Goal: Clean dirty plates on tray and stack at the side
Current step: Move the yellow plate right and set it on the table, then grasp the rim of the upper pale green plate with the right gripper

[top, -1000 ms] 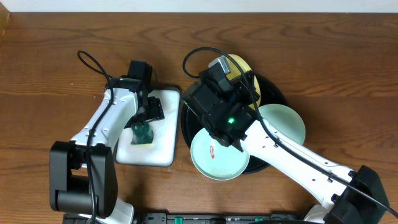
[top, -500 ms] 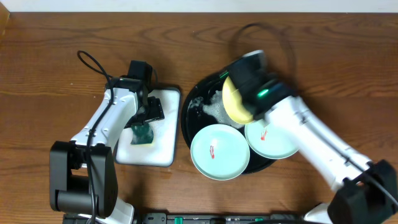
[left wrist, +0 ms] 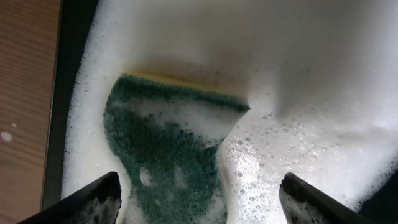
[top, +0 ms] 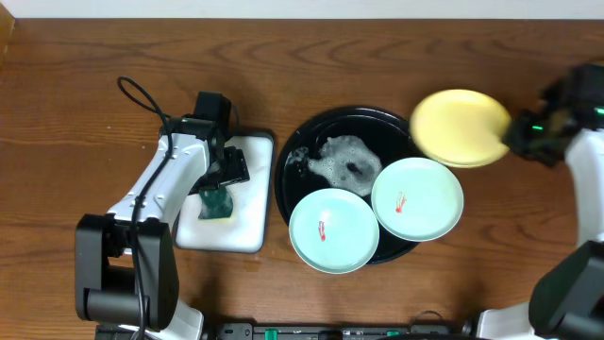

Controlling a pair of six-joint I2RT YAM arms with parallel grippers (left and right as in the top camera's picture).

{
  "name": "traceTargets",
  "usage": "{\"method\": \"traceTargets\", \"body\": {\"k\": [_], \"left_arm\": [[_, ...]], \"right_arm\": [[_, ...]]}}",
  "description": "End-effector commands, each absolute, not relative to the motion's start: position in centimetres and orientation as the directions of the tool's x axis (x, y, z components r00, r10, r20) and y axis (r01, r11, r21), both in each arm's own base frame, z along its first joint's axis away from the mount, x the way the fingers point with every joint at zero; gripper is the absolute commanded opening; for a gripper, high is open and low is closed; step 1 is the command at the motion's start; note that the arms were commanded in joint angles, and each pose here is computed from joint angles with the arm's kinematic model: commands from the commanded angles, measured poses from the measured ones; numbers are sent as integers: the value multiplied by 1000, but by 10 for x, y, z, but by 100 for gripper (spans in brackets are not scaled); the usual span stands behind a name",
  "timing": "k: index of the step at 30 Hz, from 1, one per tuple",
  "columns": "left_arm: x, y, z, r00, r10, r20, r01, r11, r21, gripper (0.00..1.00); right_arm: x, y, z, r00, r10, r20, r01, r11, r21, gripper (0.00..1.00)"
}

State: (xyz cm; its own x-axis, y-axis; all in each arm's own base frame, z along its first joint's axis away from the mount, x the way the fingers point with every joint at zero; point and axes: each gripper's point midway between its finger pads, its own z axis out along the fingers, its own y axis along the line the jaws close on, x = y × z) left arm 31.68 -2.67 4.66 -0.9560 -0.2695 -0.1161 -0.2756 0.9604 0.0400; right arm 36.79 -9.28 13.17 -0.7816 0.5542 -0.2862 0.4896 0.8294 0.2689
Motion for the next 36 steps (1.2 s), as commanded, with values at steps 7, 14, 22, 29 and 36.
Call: {"method": "traceTargets", "body": {"k": [7,14,22,29,36], "left_arm": [[317,-26,48,-958,-263,-116,-269,962,39,82],[317,-26,48,-958,-263,-116,-269,962,39,82],[317,-26,48,-958,-263,-116,-269,962,39,82],[317,-26,48,-958,-263,-116,-269,962,39,82],[317,-26,48,-958,-263,-116,-269,962,39,82]], "right_arm": [[274,-200,78,-467,853,-235,866,495,76,1],[259,-200,42,-418,880,-227,890,447,93,31],[302,-159,95,-565,768,-302,705,639,308,46],[314,-61,132,-758,558,-336,440,819,367,50],[282,-46,85,-838,471,-277,494,869,-17,50]]}}
